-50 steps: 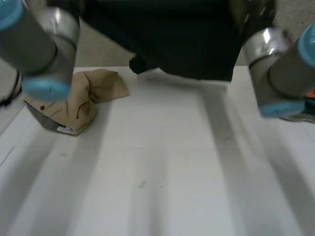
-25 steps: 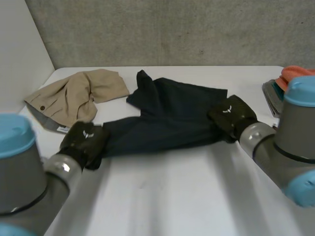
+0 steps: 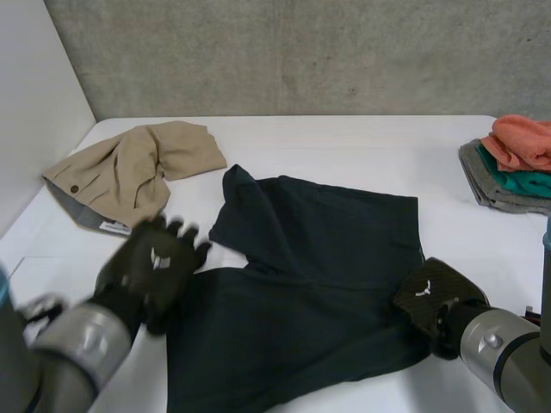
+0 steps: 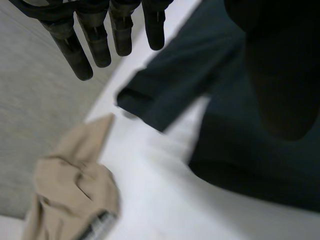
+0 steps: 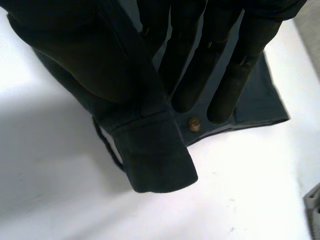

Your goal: Fold the laundry.

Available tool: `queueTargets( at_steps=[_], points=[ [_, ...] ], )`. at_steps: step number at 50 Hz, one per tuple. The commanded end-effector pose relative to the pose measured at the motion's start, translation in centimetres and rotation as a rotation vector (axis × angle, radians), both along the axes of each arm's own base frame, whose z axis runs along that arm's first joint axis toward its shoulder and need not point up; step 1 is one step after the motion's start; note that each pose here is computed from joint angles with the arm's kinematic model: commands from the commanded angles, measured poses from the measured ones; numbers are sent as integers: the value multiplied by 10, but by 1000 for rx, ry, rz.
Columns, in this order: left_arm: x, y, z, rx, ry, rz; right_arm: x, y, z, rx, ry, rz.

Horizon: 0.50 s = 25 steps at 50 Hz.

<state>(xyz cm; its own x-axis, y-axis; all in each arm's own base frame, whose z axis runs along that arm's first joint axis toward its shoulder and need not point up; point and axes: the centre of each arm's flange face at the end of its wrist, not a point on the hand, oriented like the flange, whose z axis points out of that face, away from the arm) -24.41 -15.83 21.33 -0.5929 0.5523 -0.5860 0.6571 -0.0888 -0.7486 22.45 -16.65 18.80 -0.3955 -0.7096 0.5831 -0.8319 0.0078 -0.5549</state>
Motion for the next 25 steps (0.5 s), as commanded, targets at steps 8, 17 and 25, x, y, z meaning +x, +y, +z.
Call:
queueTargets(
  at_steps=[8, 17, 25],
  points=[
    [-33, -141, -52, 128, 223, -64, 8, -15, -14, -14, -96, -48],
    [-48, -177, -85, 180, 247, -93, 10, -22, -23, -26, -99, -53],
    [-55, -191, -96, 181, 256, -96, 11, -26, -26, -40, -105, -57]
  ],
)
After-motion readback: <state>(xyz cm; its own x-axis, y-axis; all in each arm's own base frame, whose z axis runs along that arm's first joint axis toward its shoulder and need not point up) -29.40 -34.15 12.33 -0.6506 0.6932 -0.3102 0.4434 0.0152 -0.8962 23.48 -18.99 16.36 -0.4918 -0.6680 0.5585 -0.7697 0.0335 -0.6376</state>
